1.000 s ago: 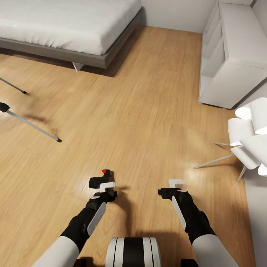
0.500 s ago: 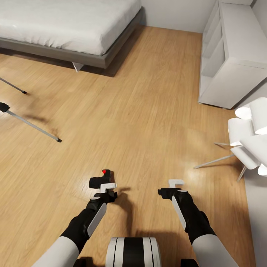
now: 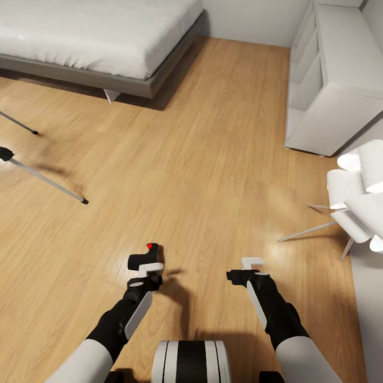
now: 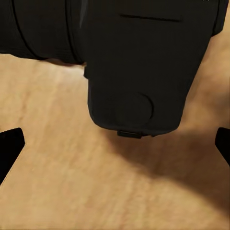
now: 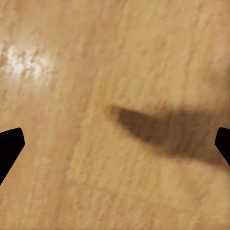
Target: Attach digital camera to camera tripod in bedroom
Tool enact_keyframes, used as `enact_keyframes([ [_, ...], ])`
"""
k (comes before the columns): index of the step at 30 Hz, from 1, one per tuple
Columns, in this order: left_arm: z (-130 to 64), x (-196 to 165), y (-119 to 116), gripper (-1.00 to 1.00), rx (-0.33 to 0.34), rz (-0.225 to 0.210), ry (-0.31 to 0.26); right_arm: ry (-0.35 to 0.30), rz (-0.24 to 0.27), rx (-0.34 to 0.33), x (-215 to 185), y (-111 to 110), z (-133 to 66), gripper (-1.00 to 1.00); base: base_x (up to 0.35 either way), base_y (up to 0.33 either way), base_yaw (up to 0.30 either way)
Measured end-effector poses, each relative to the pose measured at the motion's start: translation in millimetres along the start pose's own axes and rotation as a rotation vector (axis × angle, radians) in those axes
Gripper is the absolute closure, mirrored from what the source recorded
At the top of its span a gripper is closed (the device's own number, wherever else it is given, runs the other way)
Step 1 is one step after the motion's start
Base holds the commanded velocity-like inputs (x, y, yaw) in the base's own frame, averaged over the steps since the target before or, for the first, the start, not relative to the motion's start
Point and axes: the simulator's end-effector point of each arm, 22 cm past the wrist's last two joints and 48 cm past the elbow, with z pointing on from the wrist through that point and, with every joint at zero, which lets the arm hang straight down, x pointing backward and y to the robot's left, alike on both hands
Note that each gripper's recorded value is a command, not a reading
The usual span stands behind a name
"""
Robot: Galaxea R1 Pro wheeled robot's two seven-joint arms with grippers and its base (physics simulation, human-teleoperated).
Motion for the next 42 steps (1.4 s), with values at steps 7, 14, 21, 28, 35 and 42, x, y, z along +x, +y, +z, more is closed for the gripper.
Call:
enact_keyframes([
  [7, -0.3, -0.4, 3.8, -1.00, -0.019, -0.002, -0.001, 0.001, 0.005, -0.005, 0.2, 1.0, 0.0, -1.00, 0.000, 0.000, 0.000],
  [14, -0.1, -0.1, 5.2, -1.00, -0.023, -0.002, 0.001, 0.001, 0.006, -0.005, 0.0, 1.1, 0.0, -1.00, 0.000, 0.000, 0.000],
  [21, -0.2, 0.1, 4.9, -1.00, -0.022, -0.003, 0.002, 0.001, 0.005, -0.003, 0.2, 0.7, 0.0, -1.00, 0.000, 0.000, 0.000],
  [28, -0.3, 0.7, 4.3, -1.00, -0.022, -0.003, 0.003, 0.001, 0.004, -0.004, 0.2, 0.7, 0.0, -1.00, 0.000, 0.000, 0.000],
  [35, 0.9, 4.8, 5.0, -1.00, -0.026, 0.002, 0.011, 0.001, 0.001, -0.002, 0.2, 0.3, 0.0, -1.00, 0.000, 0.000, 0.000],
  [42, 1.4, 6.8, 4.0, -1.00, -0.022, 0.002, 0.015, 0.001, 0.000, -0.002, 0.1, 0.4, 0.0, -1.00, 0.000, 0.000, 0.000],
])
